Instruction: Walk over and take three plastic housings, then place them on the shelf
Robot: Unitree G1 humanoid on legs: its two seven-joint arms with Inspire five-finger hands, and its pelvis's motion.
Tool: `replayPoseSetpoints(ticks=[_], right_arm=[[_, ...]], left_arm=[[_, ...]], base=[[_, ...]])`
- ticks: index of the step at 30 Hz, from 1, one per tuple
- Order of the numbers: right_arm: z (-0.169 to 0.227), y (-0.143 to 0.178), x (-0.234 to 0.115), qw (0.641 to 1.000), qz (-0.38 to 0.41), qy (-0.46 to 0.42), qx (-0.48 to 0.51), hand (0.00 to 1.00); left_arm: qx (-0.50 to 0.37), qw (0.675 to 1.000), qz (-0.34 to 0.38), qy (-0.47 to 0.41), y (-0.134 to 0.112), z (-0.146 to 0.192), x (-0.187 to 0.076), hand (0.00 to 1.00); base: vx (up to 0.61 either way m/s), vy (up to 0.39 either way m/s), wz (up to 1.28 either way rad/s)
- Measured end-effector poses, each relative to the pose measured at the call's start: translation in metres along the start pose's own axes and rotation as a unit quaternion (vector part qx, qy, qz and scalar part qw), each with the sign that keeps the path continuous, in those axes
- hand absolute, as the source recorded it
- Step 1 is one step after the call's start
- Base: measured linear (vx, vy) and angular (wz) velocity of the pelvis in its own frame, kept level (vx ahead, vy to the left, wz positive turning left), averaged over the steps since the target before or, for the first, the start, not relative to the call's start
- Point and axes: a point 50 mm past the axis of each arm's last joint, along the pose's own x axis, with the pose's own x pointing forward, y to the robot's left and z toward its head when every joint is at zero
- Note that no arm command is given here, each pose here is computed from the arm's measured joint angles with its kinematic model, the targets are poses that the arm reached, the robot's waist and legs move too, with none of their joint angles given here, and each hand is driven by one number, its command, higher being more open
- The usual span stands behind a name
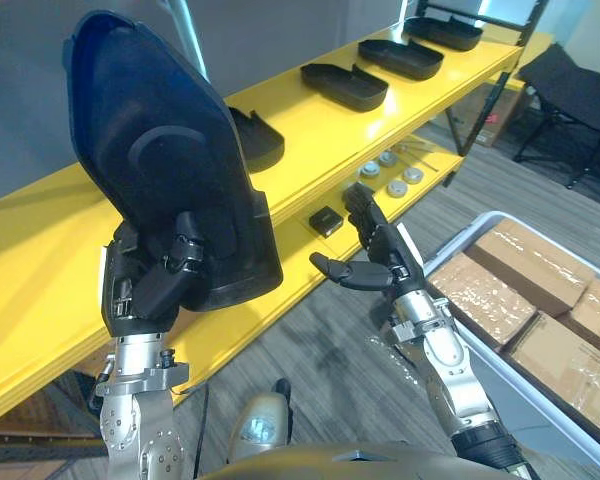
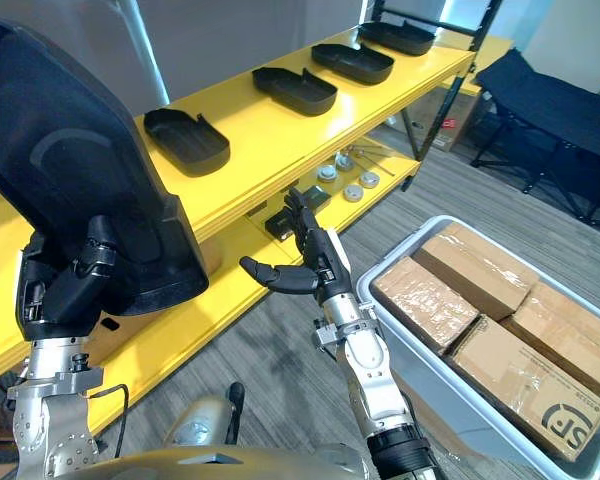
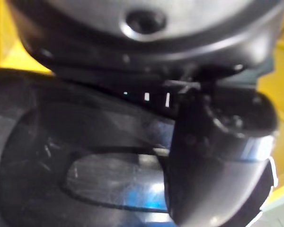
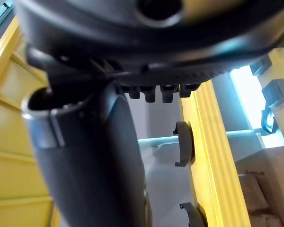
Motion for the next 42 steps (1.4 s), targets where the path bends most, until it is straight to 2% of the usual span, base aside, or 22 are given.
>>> replayPoseSetpoints(ticks=[5,10,15,18,22,23,24,26,29,30,33,36,39,42], right_arm=[[0.003,0.003,0.003,1.000,0.001,-0.015,-0.002,1.00],[0.005,0.023,0.010,0.999,-0.001,-0.029,0.035,1.00],[0.008,0.027,0.012,0.998,0.000,-0.039,0.041,1.00],[0.015,0.020,0.017,0.998,0.018,-0.057,-0.002,1.00],[0.056,-0.011,0.031,0.984,-0.017,-0.161,-0.074,1.00],[0.084,-0.022,0.035,0.971,-0.036,-0.223,-0.085,1.00],[0.089,-0.023,0.036,0.967,-0.038,-0.237,-0.083,1.00],[0.127,-0.034,0.041,0.942,-0.038,-0.319,-0.094,1.00],[0.176,-0.037,0.048,0.902,-0.018,-0.430,-0.036,1.00],[0.178,-0.036,0.047,0.899,-0.015,-0.436,-0.028,1.00],[0.164,-0.035,0.040,0.916,-0.018,-0.400,-0.022,1.00],[0.127,-0.035,0.030,0.951,-0.027,-0.307,-0.024,1.00],[0.093,-0.028,0.030,0.975,-0.010,-0.224,0.005,1.00],[0.080,-0.025,0.022,0.979,-0.013,-0.202,0.026,1.00]], left_arm=[[0.005,1.000,0.007,0.006,0.003,0.001,-0.004,0.00],[0.032,0.999,0.010,0.003,0.012,0.010,-0.009,0.00],[0.035,0.999,0.012,-0.009,0.012,0.015,-0.007,0.00],[0.034,0.999,0.005,-0.034,0.009,0.019,0.005,0.00],[0.037,0.995,-0.048,-0.081,0.000,0.028,0.040,0.00],[0.041,0.993,-0.064,-0.094,-0.001,0.033,0.047,0.00],[0.042,0.992,-0.067,-0.097,-0.001,0.035,0.048,0.00],[0.031,0.993,-0.057,-0.095,0.003,0.034,0.042,0.00],[0.049,0.990,-0.051,-0.122,0.009,0.046,0.037,0.00],[0.046,0.990,-0.050,-0.127,0.008,0.047,0.037,0.00],[0.022,0.987,-0.065,-0.142,0.002,0.048,0.034,0.00],[0.026,0.983,-0.094,-0.156,-0.006,0.055,0.034,0.00],[0.030,0.987,-0.075,-0.138,-0.002,0.053,0.026,0.00],[0.037,0.991,-0.051,-0.114,0.004,0.051,0.016,0.00]], base=[[0.00,0.074,0.21],[0.18,0.117,0.20],[0.25,0.089,0.30],[0.15,-0.012,0.31],[0.10,-0.180,1.08],[0.13,-0.364,1.04],[0.16,-0.427,1.09],[0.16,-0.352,0.77],[0.16,-0.316,0.63],[0.16,-0.286,0.65],[0.11,-0.124,1.07],[0.05,0.001,0.75],[-0.01,0.068,0.16],[-0.04,0.052,0.07]])
